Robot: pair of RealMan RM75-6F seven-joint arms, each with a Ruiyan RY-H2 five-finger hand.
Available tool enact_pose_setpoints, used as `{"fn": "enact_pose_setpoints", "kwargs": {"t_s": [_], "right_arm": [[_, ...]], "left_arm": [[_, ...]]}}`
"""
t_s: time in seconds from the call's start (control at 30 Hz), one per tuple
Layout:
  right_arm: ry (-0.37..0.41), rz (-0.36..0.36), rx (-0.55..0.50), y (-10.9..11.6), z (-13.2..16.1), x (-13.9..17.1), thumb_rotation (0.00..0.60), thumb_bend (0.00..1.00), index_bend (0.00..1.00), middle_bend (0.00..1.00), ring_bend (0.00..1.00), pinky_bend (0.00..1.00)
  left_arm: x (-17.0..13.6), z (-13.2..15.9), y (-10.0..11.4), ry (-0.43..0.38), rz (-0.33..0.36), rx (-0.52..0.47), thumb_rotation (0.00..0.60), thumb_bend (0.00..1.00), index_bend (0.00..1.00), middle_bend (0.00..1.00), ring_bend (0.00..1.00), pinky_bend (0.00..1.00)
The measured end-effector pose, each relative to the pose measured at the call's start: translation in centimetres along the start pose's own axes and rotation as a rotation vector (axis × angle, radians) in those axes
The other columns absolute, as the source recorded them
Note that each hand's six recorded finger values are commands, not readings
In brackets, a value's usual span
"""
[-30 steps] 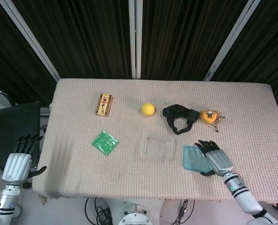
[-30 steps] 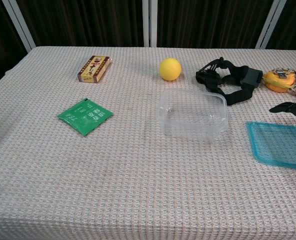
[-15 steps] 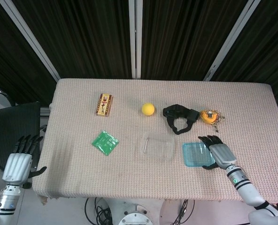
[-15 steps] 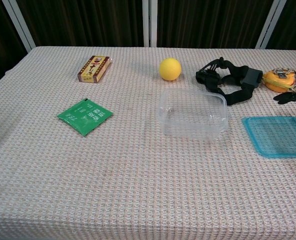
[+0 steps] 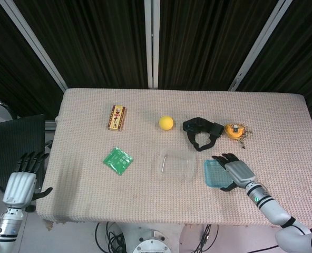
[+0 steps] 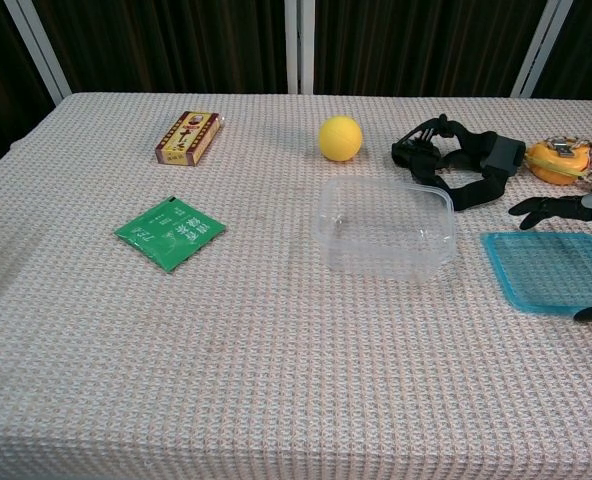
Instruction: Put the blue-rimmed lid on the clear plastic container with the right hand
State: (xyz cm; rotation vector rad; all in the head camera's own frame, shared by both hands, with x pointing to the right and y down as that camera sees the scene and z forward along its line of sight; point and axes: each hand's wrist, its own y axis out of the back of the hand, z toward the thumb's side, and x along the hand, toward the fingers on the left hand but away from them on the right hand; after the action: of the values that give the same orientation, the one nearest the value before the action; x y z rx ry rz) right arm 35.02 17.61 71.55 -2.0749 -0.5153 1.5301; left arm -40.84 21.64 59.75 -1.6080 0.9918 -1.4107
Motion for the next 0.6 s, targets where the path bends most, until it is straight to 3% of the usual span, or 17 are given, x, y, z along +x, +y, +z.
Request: {"fn": "enact_pose_setpoints", "kwargs": {"t_s": [0.43,0.6], "right_arm": [[-0.012,0.006,-0.006,-0.08,-0.35,-0.58,0.600,0.01,0.00,0.17,0.00,0.00],[-0.015,-0.014,-0.014,0.10,-0.54,-0.61,0.600,0.06,0.14,0.31,0.00,0.00]], "left_arm": [[0.11,0.04,0.01,-0.001,-0.002,0.001,0.600,0.00,0.08,0.06,0.00,0.00],[0.14,0.12,0.04,-0.002,-0.004,0.003,0.600,0.00,0.08,0.06,0.00,0.00]]}}
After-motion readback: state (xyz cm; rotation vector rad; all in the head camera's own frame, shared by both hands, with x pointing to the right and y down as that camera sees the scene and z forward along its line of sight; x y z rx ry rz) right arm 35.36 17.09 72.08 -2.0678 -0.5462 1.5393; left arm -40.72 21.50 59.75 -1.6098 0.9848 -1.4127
